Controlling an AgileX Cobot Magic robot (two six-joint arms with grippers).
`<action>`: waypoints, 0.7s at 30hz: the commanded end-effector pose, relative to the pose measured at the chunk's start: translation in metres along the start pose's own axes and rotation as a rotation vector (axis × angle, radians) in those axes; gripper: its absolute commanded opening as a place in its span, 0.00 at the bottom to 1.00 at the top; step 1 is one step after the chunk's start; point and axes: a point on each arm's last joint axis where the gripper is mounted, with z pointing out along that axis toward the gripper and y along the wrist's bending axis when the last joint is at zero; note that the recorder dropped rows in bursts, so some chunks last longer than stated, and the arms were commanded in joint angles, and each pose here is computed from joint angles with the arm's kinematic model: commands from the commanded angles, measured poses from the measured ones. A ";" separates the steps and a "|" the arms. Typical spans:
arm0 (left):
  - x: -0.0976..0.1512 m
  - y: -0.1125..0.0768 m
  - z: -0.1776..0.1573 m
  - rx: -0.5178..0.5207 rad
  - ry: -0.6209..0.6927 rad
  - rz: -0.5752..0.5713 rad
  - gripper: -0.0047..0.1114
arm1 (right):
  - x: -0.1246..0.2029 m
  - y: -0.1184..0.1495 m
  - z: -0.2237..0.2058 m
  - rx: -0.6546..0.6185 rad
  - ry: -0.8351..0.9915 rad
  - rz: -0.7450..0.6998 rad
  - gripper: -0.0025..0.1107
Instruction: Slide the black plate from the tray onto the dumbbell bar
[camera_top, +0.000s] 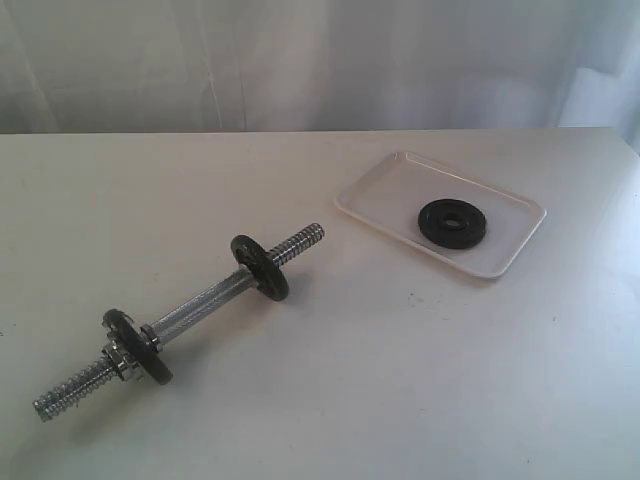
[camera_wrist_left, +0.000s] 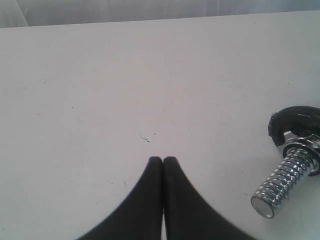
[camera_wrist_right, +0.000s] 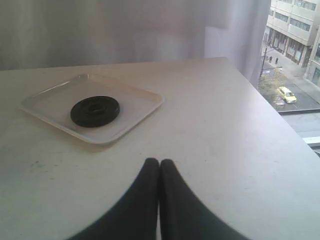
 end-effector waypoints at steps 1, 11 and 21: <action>0.001 0.000 0.000 -0.002 -0.002 -0.004 0.04 | 0.001 -0.001 0.000 0.006 -0.001 -0.003 0.02; 0.001 0.000 0.000 -0.002 -0.002 -0.004 0.04 | 0.001 -0.001 0.000 0.006 -0.001 -0.003 0.02; 0.001 0.000 0.000 -0.002 -0.002 -0.004 0.04 | 0.001 -0.001 0.000 0.006 -0.001 -0.012 0.02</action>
